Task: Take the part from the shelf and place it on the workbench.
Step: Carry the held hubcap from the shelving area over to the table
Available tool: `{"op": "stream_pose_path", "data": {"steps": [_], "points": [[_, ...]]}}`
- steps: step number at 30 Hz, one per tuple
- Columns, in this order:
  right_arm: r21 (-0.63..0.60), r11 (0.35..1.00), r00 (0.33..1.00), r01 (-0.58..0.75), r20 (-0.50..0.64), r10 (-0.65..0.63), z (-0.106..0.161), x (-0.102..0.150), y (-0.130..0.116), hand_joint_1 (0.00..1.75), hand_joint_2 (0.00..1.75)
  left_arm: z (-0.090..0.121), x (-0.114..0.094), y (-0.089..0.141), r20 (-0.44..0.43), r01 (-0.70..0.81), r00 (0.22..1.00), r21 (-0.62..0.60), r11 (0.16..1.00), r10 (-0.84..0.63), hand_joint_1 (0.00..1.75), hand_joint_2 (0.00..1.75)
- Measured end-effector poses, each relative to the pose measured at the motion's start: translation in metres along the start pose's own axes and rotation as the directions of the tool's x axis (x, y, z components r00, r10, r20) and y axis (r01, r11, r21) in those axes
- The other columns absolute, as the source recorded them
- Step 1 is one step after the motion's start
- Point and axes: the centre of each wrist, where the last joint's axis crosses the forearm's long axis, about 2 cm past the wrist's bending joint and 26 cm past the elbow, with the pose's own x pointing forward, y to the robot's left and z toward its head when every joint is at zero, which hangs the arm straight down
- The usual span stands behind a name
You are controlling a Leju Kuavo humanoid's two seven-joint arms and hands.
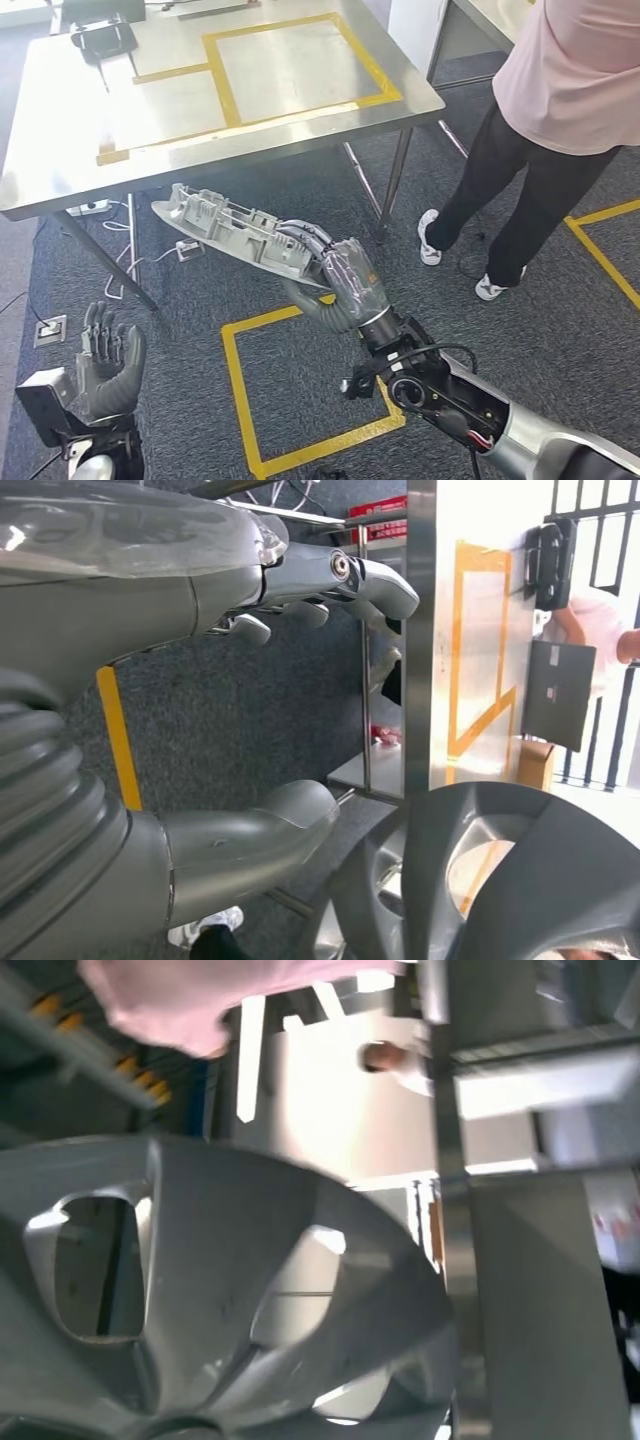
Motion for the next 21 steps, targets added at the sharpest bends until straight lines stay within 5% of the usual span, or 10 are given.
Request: {"op": "stream_pose_path", "data": {"steps": [21], "points": [[0.001, 1.000, 1.000, 0.000, -0.001, 0.000, 0.0003, 0.0001, 0.0005, 1.75, 1.75, -0.0013, 0.0003, 0.0001, 0.003, 0.001, 1.000, -0.001, 1.000, -0.001, 0.00, 1.75]]}}
